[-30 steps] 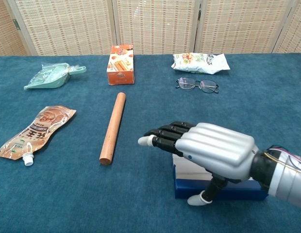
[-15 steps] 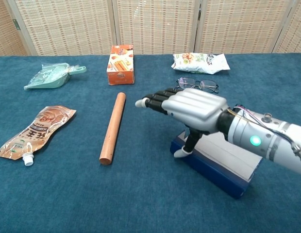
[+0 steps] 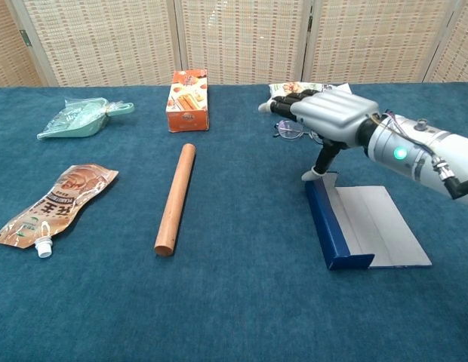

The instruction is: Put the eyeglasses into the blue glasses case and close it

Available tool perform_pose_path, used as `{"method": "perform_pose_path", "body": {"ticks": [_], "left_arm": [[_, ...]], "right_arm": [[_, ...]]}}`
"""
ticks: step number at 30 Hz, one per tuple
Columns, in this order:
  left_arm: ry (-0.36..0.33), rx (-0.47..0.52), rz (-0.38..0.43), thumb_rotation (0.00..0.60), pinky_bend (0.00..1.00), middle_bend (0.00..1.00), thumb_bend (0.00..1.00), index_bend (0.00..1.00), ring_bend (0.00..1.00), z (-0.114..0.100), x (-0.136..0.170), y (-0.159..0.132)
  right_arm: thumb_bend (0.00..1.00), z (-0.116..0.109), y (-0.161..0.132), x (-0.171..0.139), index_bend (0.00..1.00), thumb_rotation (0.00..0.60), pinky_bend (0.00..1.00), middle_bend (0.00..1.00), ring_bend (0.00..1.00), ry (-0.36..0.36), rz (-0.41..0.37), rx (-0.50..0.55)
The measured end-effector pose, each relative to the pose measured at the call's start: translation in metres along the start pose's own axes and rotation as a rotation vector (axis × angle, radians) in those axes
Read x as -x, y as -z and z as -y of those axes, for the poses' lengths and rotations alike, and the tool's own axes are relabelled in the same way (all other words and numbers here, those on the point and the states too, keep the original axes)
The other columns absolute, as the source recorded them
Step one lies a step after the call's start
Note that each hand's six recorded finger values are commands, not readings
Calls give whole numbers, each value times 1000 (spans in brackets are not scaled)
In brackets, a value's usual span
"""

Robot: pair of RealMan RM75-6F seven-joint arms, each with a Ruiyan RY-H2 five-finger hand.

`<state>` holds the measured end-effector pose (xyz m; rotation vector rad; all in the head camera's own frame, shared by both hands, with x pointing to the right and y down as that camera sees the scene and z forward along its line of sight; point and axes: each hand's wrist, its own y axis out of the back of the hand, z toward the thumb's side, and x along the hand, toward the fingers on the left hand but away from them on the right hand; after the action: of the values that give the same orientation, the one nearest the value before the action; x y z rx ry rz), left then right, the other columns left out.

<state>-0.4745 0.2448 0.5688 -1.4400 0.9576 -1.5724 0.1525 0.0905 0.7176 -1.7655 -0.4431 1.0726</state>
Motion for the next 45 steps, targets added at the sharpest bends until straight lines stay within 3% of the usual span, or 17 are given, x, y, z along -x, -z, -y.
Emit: {"method": "perform_pose_path", "body": {"ticks": [5,12,17,27,34,39,45], "left_arm": [[1,1,4,600,258,117,189,119,97,-1,0,-1],[4,-2,12,600,258,117,189,119,97,0,0,-4],[2,-1,21,600,258,117,188,119,97,-1,-1,-8],[-2,-3,11,600,258,117,188,119,97,-5,1,-4],[2,-7,9,600,257,117,188,119,97,-6,4,-1],[4,-8,2,600,258,117,189,119,97,-5,4,2],[12,-7,-6,600,258,117,188,119,97,-3,5,5]], "right_arm": [[37,-7,1,-26,0,600,25,0,0,3,-61,-1],[41,19,4,-80,0,600,25,0,0,-80,-148,-75],[42,24,-3,-91,0,600,25,0,0,-87,-184,-79],[131,25,-40,-64,0,600,25,0,0,-57,-247,-46],[180,15,-41,-20,0,600,25,0,0,-7,-206,-98],[181,9,-34,11,0,600,25,0,0,-10,-150,-107],[181,1,-33,11,0,600,25,21,0,-10,-147,-62]]}}
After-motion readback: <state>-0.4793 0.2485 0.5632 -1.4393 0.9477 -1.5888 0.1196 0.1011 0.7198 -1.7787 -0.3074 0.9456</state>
